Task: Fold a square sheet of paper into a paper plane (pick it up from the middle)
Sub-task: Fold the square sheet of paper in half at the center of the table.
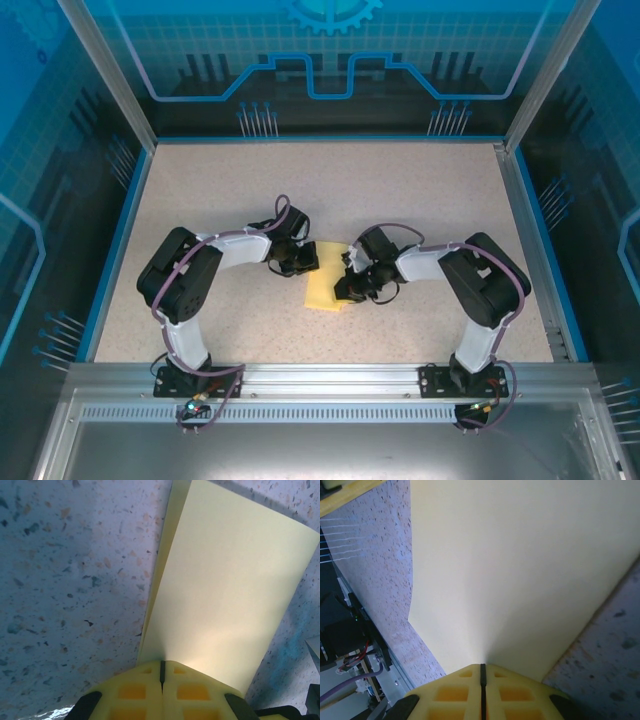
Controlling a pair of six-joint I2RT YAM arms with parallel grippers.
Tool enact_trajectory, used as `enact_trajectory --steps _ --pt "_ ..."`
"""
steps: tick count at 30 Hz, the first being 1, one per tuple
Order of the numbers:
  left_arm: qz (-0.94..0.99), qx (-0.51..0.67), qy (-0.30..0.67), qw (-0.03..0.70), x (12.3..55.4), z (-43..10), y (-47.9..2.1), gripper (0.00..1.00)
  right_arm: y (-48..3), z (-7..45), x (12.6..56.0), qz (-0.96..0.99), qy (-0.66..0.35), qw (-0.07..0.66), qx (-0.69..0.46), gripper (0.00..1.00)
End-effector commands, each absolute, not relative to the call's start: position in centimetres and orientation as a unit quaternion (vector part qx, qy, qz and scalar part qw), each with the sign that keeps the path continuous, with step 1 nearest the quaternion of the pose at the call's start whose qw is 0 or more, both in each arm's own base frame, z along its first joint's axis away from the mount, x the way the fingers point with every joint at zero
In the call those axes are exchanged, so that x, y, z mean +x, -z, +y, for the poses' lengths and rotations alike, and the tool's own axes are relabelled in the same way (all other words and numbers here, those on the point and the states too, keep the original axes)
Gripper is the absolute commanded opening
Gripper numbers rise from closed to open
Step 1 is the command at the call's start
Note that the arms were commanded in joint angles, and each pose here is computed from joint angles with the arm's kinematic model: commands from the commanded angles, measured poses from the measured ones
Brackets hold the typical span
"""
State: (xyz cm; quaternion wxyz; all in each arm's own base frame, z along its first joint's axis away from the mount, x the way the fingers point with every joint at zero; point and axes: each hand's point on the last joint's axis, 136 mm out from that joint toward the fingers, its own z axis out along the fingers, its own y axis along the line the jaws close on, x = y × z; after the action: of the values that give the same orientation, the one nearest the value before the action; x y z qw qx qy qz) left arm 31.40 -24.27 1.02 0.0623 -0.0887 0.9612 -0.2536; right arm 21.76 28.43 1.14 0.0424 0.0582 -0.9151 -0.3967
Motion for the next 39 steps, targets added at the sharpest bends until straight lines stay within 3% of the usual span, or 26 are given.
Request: enact_trajectory --steps 1,13,20,28,33,39 --pt "0.983 -0.105 0.149 -0.02 26.3 -20.9 4.6 0.0 -1.3 28.2 20.5 -0.92 0.383 0.042 0.067 0.08" --pt "0.983 -0.105 0.15 -0.017 26.5 -20.9 4.5 0.0 0.6 26.9 18.9 -0.933 0.351 0.057 0.059 0.09" --pt "0.983 -0.106 0.15 -0.016 26.4 -20.9 4.3 0.0 -2.2 27.5 19.7 -0.925 0.37 0.019 0.082 0.09" --pt "0.982 -0.103 0.157 -0.009 26.9 -21.2 3.9 0.0 0.7 26.2 19.0 -0.943 0.322 0.054 0.072 0.08" --pt "0.979 -0.077 0.186 0.017 28.2 -22.8 2.2 0.01 -3.4 27.5 22.2 -0.935 0.343 -0.021 0.084 0.08" --pt "0.97 -0.047 0.231 0.059 30.7 -25.2 -2.0 0.1 -6.4 27.6 27.3 -0.93 0.348 -0.102 0.055 0.08"
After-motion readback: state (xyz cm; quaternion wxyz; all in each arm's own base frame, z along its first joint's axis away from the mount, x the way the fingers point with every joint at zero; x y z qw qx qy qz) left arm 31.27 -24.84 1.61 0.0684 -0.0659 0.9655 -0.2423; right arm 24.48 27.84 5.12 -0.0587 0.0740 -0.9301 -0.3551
